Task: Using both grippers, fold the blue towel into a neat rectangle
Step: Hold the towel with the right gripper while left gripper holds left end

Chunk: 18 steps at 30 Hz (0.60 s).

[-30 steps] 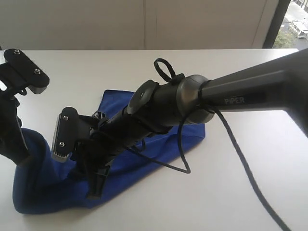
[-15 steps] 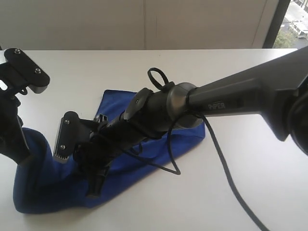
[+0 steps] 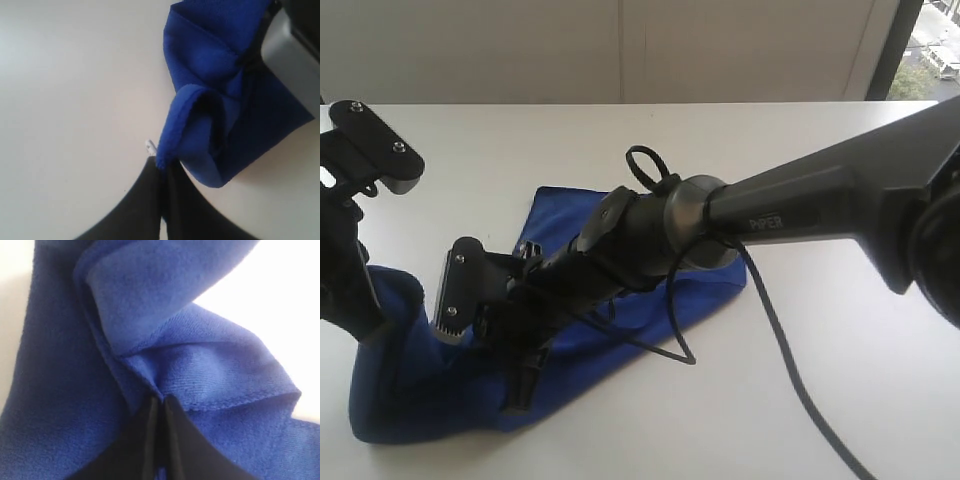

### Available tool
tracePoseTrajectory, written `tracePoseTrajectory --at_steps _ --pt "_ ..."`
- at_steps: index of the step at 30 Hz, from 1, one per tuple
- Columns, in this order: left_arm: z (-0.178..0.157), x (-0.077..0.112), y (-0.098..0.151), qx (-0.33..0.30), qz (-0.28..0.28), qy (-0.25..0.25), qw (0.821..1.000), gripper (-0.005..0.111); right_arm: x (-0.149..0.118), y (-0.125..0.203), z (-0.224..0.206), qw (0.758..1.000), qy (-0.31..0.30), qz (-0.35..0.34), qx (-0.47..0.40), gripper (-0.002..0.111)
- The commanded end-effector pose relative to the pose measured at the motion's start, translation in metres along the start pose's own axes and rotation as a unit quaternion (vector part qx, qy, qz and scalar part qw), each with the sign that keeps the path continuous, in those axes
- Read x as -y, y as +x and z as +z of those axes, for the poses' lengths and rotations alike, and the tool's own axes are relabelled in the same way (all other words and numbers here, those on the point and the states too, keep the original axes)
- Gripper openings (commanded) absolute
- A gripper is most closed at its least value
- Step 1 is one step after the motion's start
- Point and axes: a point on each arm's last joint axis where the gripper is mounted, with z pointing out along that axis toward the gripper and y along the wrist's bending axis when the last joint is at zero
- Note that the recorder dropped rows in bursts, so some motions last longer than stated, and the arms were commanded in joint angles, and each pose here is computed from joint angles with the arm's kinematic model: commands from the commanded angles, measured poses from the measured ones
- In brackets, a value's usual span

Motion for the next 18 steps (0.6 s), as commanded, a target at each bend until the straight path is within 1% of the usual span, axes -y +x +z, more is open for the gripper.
tracePoseTrajectory --at_steps 1,9,12,15,18 --pt "0.000 0.001 0.002 -0.006 -0.005 0.002 1.000 0.000 0.003 -0.017 -0.018 1.000 0.014 -0.016 0.021 0.000" --pt "0.000 0.001 0.002 -0.006 -0.005 0.002 1.000 0.000 0.005 -0.034 -0.040 0.998 0.034 -0.032 0.042 0.000" --pt "0.000 0.001 0.002 -0.006 -0.005 0.002 1.000 0.000 0.005 -0.036 -0.043 0.998 0.035 -0.018 0.045 0.000" --pt "0.000 0.001 0.002 -0.006 -0.005 0.002 1.000 0.000 0.001 -0.033 -0.042 0.999 0.010 -0.011 0.032 0.000" --pt "0.000 0.001 0.002 -0.006 -0.005 0.002 1.000 0.000 -0.010 -0.025 -0.042 0.999 -0.047 -0.017 -0.010 0.000"
